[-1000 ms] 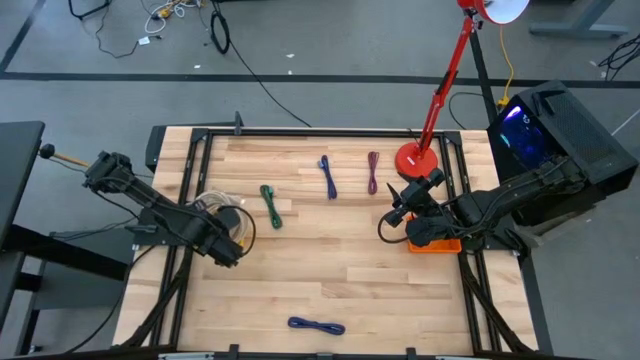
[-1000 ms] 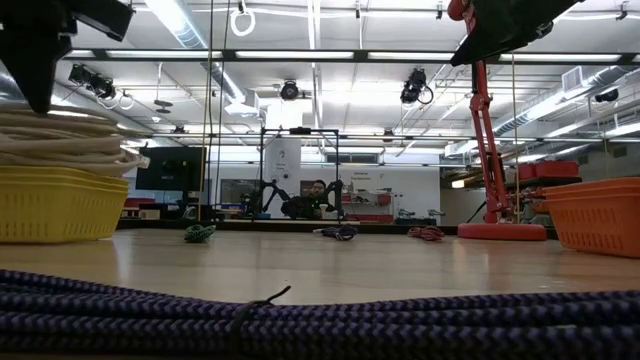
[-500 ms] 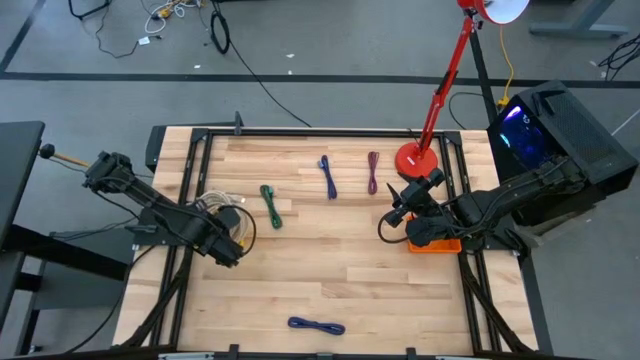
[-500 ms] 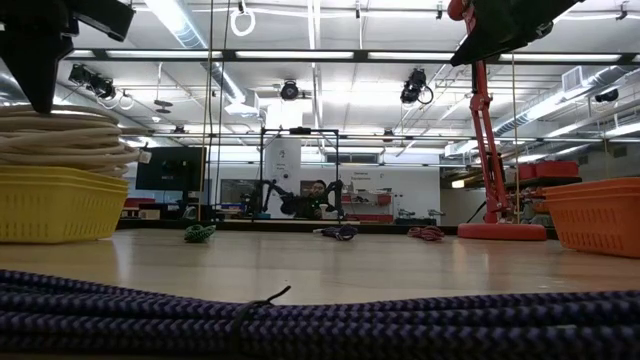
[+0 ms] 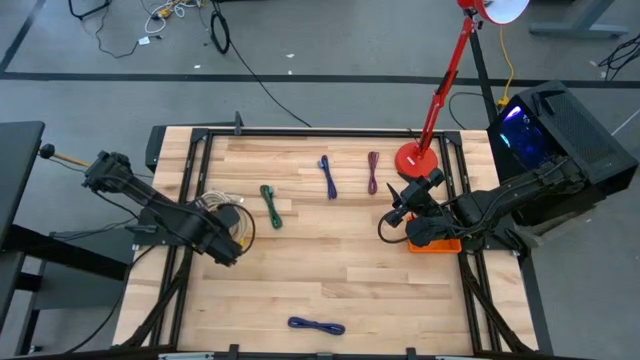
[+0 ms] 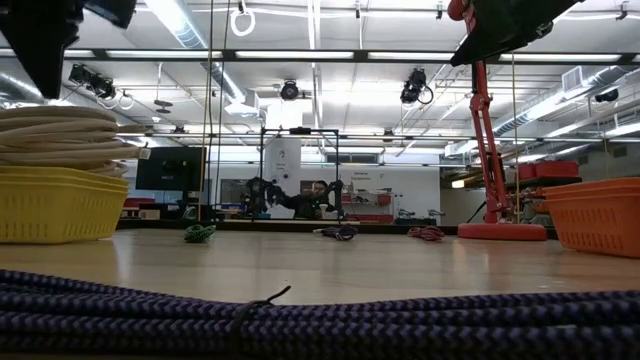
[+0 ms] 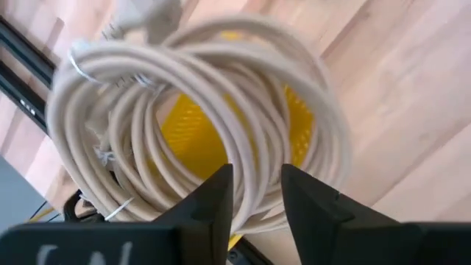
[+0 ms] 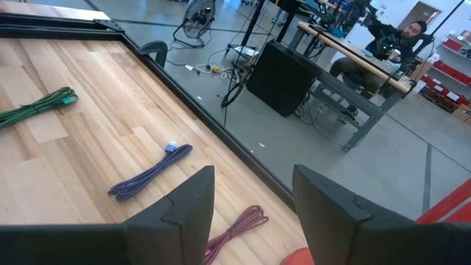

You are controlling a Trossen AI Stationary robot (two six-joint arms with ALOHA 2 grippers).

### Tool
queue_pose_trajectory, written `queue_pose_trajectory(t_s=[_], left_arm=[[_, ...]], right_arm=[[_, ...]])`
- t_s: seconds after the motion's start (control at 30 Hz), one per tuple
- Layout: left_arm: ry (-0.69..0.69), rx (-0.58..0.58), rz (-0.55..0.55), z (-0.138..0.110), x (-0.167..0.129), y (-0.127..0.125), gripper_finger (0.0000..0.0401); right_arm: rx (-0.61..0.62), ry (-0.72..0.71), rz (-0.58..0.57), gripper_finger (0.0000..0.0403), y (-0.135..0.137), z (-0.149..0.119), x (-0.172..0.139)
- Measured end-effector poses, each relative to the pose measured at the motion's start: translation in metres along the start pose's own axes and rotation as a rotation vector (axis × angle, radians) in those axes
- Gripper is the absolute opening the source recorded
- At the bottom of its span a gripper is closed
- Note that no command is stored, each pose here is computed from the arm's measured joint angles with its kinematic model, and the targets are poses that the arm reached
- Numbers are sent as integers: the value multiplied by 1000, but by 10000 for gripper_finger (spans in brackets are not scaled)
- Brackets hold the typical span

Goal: Pick & Place USB Port
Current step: Put the green charger cable into the orange basket

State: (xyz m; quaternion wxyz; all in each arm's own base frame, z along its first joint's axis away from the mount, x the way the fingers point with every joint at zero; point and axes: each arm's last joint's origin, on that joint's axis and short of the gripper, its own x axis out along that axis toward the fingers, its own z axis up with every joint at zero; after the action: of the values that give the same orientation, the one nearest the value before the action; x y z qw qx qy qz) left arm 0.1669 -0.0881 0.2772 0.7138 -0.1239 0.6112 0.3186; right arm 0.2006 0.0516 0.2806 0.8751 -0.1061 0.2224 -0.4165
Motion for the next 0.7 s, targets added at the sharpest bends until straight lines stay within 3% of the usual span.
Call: queue_pose_trajectory(t_s=[0.33,0.5,0.6,0.7], left_arm=[[-222,-26,-40,20,-40,6,135],[-377,-11,-72,45,-43,3,135],[-468,17,-88,61,-44,1,135],[-573,41,-99,76,-47,-1,135]], right_arm=[[0,0,0,185,0,0,0],[16,10,1,185,-1,1,4],[-3,86,63,185,-4,2,16],[2,129,38,185,-12,4,31]])
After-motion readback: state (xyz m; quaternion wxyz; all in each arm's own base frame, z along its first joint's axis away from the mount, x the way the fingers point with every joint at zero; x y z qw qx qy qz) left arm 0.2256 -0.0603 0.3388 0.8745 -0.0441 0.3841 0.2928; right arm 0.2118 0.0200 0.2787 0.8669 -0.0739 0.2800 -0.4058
